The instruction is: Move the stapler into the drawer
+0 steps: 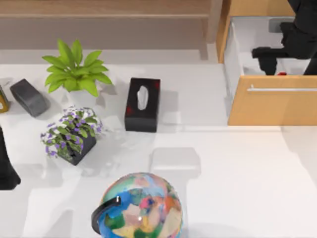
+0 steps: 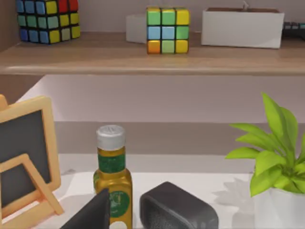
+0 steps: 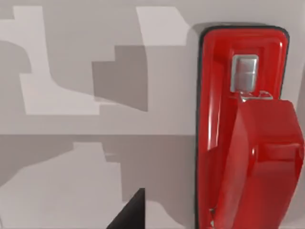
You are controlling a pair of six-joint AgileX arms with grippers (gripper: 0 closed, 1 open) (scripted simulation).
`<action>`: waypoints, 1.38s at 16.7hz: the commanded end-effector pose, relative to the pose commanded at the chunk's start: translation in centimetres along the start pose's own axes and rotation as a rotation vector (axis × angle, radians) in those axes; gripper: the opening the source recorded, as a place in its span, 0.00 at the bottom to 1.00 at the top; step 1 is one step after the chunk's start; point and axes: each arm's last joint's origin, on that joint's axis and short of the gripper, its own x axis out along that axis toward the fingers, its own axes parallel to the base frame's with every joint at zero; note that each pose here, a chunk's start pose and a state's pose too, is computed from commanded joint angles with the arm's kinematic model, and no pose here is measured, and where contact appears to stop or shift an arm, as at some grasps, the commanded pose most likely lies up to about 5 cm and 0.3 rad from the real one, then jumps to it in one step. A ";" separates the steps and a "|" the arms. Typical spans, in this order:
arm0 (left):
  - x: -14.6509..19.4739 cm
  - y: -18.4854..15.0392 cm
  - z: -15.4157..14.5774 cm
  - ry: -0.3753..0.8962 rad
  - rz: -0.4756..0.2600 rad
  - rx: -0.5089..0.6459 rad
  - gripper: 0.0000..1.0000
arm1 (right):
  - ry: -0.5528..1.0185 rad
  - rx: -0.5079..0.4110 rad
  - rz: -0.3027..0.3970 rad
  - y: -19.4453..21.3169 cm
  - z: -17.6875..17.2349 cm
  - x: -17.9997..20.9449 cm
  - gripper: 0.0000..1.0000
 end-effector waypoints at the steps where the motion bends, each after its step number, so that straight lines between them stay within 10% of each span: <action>1: 0.0 0.0 0.0 0.000 0.000 0.000 1.00 | 0.000 0.000 0.000 0.0 0.0 0.0 1.00; 14: 0.0 0.0 0.0 0.000 0.000 0.000 1.00 | -0.181 -0.049 -0.010 1.1 -1.0 -5.2 1.00; 23: 0.0 0.0 0.0 0.000 0.000 0.000 1.00 | -0.818 -0.564 0.098 19.1 -8.5 -11.6 1.00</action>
